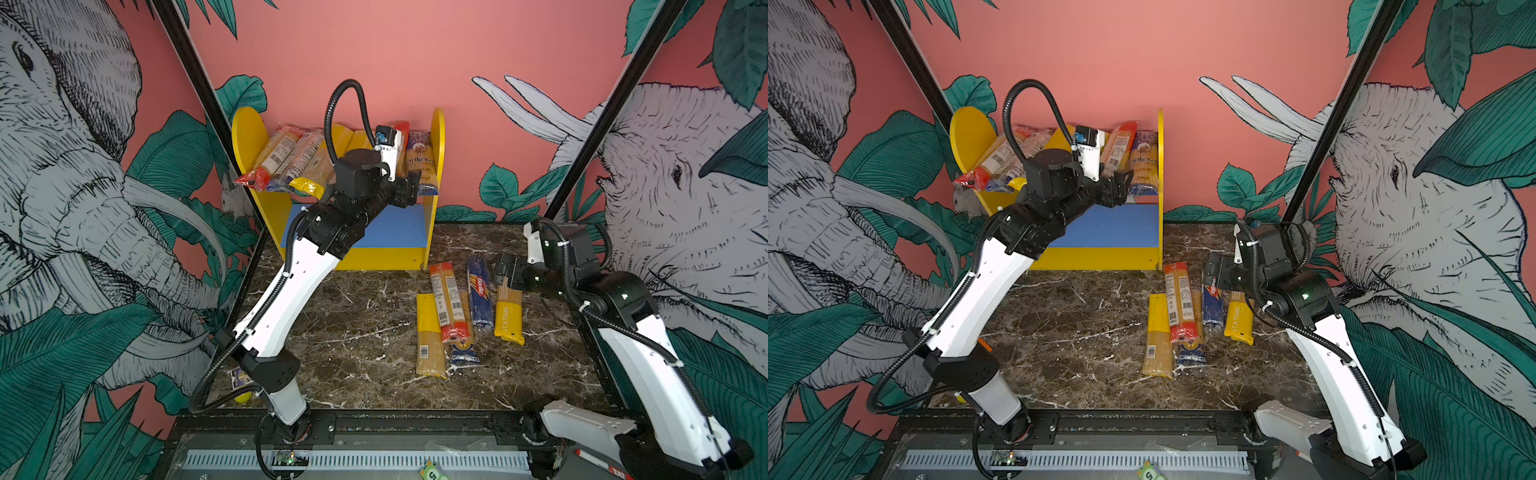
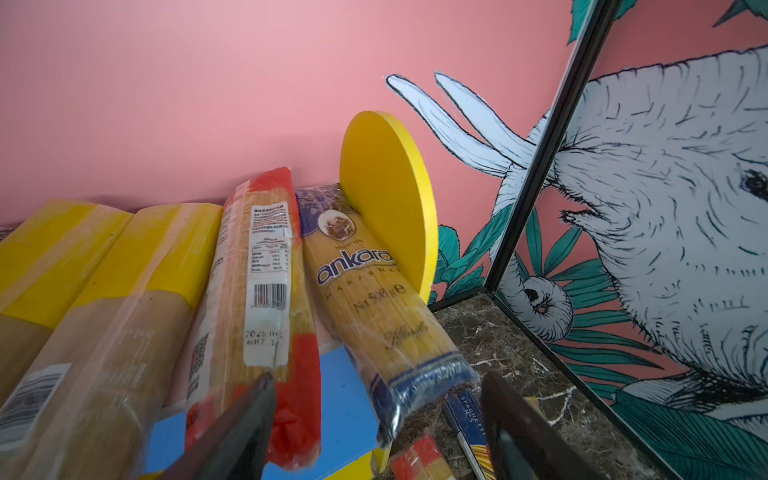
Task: Place and organize the pasta boxes and bags onto the shelf
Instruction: 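Open the left gripper and lower it back toward the remaining bags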
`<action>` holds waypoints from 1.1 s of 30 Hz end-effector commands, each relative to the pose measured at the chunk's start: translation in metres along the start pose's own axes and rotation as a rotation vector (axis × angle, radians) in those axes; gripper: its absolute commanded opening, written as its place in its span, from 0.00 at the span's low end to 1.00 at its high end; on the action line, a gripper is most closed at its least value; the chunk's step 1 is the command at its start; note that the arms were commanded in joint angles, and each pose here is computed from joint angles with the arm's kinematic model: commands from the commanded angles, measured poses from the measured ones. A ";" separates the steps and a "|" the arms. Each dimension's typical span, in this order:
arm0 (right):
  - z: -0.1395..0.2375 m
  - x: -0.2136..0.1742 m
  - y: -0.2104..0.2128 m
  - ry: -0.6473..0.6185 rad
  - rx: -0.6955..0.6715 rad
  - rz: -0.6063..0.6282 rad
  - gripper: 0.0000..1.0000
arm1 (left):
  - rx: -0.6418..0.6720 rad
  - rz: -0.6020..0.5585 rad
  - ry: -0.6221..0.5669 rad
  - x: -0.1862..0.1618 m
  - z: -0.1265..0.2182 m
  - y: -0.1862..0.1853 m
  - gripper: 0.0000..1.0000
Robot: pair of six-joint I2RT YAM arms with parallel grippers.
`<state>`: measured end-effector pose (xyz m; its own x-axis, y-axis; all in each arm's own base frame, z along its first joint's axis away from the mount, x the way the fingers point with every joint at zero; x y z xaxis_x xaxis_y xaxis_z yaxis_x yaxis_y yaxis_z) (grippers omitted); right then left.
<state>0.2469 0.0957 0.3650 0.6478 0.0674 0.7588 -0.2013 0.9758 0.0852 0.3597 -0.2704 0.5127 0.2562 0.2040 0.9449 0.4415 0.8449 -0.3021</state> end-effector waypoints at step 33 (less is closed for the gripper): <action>0.024 -0.050 -0.001 0.193 0.053 0.054 0.99 | 0.153 0.080 0.589 -0.389 0.075 -0.013 0.83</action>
<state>0.2059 0.0968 0.3468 0.7479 0.1497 0.6467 -0.2920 0.9491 0.1180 0.1932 -0.3066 0.1591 0.7259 -0.0591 0.6852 0.3002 0.9236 -0.2384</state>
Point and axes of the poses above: each gripper's point midway between its finger pads, its own z axis back along the fingers, its own y axis along the line the jaws close on, x = y × z, the point moved 2 cm from there along z, back along the fingers, and after that the axes turned 13 degrees about z, right-handed, at the moved point
